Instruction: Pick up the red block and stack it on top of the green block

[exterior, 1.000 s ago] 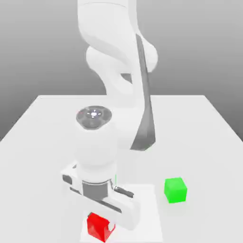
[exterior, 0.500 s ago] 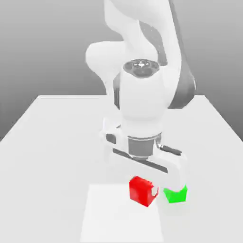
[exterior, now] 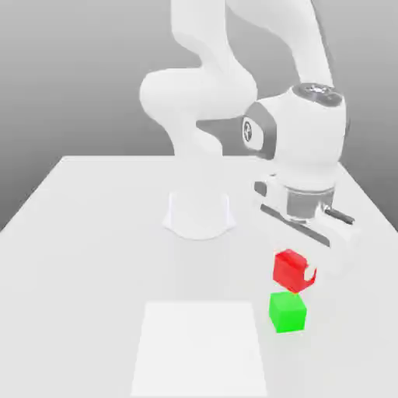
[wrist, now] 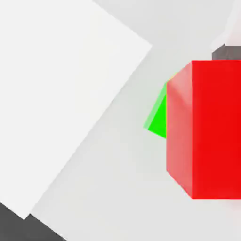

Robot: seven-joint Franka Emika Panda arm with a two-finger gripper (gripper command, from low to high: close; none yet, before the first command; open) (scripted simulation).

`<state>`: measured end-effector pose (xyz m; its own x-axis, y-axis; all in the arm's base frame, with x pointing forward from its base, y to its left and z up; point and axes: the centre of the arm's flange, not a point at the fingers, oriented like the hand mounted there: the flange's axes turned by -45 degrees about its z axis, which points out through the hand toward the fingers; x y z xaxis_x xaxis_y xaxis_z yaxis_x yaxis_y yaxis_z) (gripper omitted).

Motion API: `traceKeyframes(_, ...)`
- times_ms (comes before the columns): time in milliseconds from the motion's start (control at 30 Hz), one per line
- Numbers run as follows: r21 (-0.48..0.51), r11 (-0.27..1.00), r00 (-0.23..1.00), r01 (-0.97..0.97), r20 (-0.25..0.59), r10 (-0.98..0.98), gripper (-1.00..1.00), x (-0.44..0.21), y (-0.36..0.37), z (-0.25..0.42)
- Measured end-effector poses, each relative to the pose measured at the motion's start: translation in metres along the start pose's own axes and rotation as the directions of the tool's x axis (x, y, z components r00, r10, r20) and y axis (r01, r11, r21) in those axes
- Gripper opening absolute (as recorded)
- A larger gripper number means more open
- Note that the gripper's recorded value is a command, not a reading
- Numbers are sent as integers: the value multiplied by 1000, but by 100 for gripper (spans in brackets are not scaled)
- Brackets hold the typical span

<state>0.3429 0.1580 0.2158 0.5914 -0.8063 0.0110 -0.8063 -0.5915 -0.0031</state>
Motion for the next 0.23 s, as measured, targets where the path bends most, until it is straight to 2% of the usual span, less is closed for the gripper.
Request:
traceKeyframes(133,0,1000,1000,3,4,-3,-100,-2,2,25)
traceKeyframes(167,-1,1000,1000,5,7,-5,100,-3,3,32)
traceKeyframes(233,-1,1000,1000,5,7,-5,100,-3,3,32)
